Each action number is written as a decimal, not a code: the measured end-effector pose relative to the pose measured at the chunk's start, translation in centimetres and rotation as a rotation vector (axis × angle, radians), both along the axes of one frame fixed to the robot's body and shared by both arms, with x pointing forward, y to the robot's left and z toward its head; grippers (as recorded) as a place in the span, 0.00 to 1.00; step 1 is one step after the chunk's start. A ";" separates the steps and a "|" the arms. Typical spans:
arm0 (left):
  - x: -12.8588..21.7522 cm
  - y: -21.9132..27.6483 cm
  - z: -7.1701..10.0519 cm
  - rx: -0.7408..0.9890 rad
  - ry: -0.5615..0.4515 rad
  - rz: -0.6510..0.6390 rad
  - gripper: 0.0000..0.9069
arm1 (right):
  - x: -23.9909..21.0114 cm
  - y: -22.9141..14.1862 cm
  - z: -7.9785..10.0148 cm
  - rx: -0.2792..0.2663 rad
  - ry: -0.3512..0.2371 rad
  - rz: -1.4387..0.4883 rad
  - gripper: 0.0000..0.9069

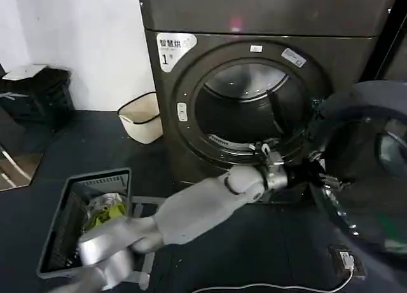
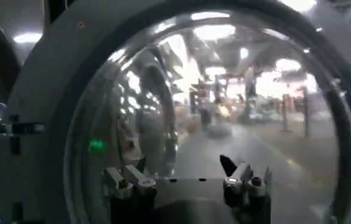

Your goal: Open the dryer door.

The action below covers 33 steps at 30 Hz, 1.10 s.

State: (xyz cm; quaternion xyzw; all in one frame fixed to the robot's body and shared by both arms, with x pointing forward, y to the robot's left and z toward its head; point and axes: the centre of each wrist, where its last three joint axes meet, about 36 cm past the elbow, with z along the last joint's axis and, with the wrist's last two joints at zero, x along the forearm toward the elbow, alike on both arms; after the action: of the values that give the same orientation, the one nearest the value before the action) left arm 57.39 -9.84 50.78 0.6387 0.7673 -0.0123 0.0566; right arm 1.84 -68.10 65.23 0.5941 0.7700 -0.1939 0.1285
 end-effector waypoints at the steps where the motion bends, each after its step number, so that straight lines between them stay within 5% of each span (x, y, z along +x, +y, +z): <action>1: -0.1 -0.3 0.0 -0.005 0.003 0.001 1.00 | -0.1 0.0 -0.1 0.001 0.000 -0.001 1.00; 18: -1.6 3.6 -0.3 -0.238 -0.102 0.195 1.00 | -1.1 -1.0 1.3 -0.029 -0.020 -0.026 1.00; 25: -4.4 13.4 -2.2 -0.255 -0.126 0.263 1.00 | -1.0 -1.6 2.0 -0.047 -0.019 -0.040 1.00; 33: -8.1 26.8 -2.3 -0.140 -0.177 0.366 1.00 | 0.2 -1.5 2.8 -0.078 -0.022 -0.039 1.00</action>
State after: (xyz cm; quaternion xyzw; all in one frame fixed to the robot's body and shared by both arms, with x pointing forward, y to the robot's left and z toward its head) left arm 49.29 16.93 48.49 0.4817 0.8599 0.0008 0.1692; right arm 2.02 -69.62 68.04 0.6058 0.7485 -0.2197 0.1564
